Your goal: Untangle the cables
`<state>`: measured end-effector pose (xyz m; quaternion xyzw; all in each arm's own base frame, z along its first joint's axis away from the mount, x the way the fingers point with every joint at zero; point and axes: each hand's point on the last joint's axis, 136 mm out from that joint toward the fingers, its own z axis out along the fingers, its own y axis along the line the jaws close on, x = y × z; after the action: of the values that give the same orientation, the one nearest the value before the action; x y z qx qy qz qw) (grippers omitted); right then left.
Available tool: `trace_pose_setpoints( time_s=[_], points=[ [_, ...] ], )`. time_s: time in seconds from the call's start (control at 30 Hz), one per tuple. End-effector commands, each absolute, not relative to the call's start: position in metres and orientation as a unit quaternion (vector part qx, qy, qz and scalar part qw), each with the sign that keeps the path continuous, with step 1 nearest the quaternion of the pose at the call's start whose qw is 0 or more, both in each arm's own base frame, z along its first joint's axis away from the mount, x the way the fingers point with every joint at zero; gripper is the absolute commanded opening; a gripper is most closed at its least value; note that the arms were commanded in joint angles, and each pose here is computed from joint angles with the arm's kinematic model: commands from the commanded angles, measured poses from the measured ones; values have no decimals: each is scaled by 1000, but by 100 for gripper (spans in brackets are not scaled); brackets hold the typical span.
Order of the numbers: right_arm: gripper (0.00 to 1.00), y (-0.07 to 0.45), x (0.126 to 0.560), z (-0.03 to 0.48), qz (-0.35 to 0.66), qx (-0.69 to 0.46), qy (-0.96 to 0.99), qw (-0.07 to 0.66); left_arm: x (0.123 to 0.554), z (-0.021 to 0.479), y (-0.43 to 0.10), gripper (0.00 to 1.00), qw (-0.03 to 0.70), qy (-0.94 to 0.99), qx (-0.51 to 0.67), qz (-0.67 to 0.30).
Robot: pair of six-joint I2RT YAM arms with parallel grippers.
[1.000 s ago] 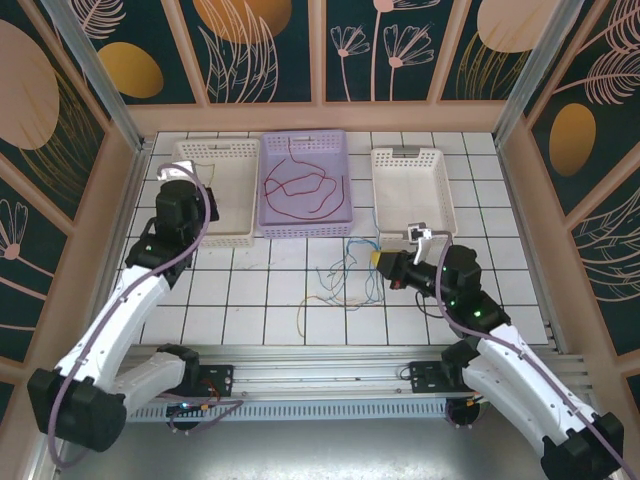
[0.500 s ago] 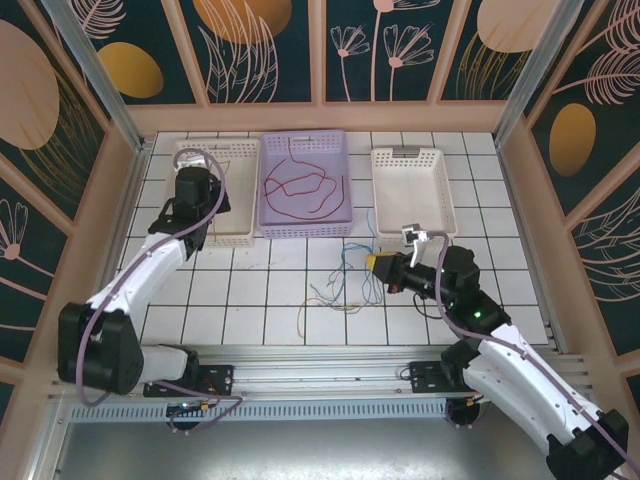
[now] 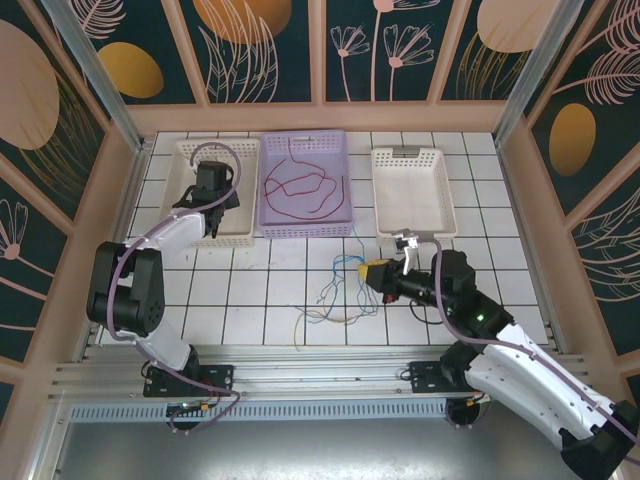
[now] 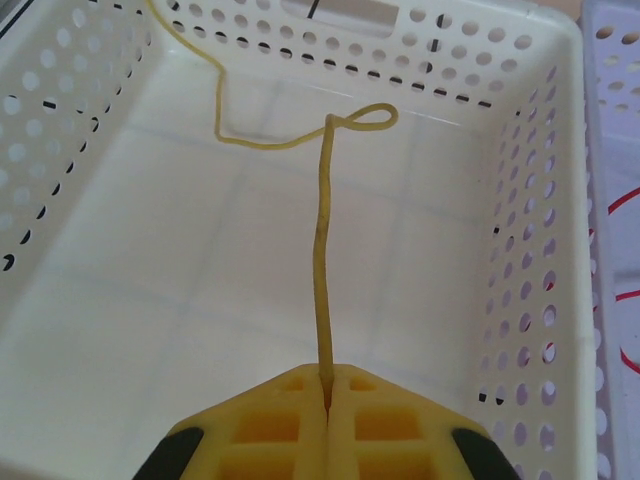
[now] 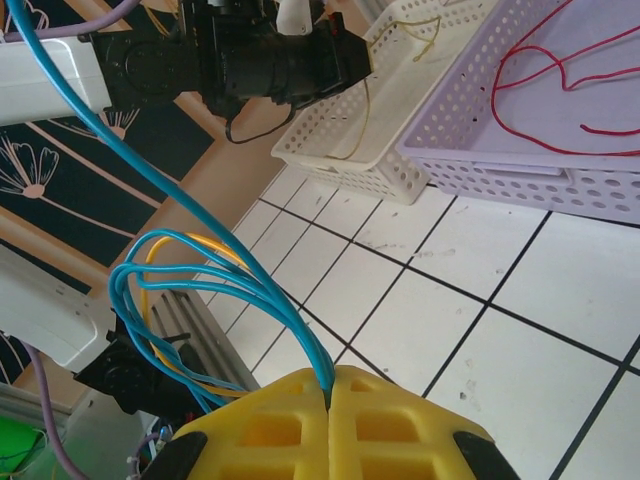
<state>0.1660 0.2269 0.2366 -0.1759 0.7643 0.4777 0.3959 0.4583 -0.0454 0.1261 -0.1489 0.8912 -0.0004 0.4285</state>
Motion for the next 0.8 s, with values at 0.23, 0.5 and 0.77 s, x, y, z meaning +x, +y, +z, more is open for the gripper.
trace_pose_setpoints(
  time_s=[0.23,0.5,0.77],
  points=[
    [0,228,164,264,483,-187,743,423,469,155,-47,50,453,878,-155,-19],
    [0,228,163,267,482,-189,742,425,459,205,-57,62,483,858,-159,-70],
    [0,230,168,265,477,-188,742,432,394,243,-107,72,485,831,-122,-243]
  ],
)
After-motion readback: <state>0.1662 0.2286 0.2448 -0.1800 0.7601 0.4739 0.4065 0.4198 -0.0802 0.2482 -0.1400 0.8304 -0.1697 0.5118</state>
